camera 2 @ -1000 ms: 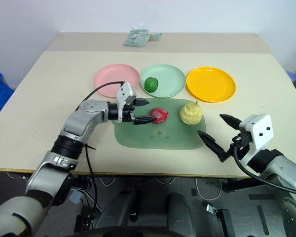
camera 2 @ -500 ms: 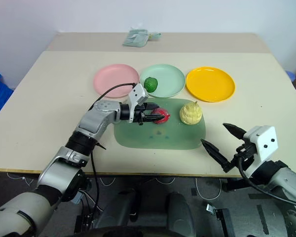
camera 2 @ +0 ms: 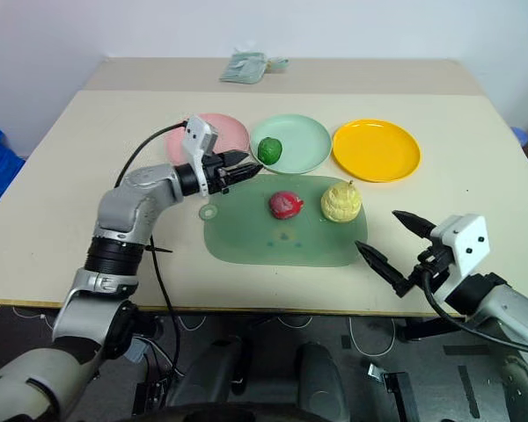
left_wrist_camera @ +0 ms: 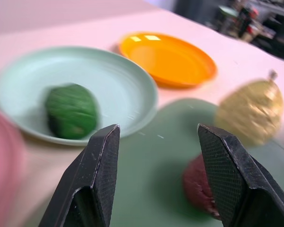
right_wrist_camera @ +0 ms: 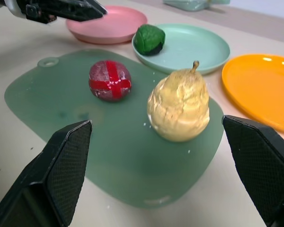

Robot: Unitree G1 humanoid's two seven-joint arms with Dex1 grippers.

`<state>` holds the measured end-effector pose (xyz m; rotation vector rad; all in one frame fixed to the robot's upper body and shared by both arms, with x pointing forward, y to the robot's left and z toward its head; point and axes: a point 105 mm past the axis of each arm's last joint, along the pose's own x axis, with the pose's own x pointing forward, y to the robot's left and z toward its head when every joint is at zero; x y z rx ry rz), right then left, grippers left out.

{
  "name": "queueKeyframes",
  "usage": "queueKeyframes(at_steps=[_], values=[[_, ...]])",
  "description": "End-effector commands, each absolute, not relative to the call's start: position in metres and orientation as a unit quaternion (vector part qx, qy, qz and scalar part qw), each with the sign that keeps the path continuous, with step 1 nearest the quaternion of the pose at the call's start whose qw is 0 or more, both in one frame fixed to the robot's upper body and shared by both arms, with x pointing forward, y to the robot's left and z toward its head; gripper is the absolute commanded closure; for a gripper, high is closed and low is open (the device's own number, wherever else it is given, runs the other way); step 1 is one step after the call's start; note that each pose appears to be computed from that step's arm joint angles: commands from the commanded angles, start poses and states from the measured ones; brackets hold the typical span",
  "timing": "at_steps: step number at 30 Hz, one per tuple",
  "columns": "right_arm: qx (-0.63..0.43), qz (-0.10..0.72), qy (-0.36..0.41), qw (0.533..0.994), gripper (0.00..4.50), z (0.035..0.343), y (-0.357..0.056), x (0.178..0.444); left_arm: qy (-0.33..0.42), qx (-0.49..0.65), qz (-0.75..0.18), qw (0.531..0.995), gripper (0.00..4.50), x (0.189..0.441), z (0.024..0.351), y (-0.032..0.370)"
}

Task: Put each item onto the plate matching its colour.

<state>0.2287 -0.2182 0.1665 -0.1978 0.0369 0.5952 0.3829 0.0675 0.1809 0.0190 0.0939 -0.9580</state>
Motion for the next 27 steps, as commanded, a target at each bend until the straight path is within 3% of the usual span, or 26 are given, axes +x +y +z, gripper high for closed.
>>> queueKeyframes(at_steps=[1, 4, 11, 22, 25, 27], values=[[-0.110, 0.301, 0.005, 0.947, 0.00, 0.173, -0.215, 0.233, 0.054, 0.020, -0.534, 0.843, 1.34, 0.357, 0.175, 0.051], [-0.110, 0.303, 0.001, 0.947, 0.00, 0.176, -0.211, 0.235, 0.069, 0.043, -0.567, 0.819, 0.03, 0.346, 0.169, 0.045], [-0.111, 0.298, -0.001, 0.948, 0.00, 0.178, -0.208, 0.234, 0.078, 0.084, -0.580, 0.807, 0.03, 0.354, 0.163, 0.030], [-0.112, 0.282, 0.001, 0.953, 0.00, 0.180, -0.209, 0.226, 0.102, 0.142, -0.559, 0.811, 0.03, 0.378, 0.126, -0.006], [-0.111, 0.279, 0.002, 0.954, 0.00, 0.180, -0.210, 0.224, 0.101, 0.130, -0.558, 0.814, 0.92, 0.380, 0.125, -0.010], [-0.111, 0.277, 0.003, 0.954, 0.00, 0.179, -0.211, 0.223, 0.096, 0.130, -0.551, 0.819, 1.86, 0.382, 0.126, -0.009]])
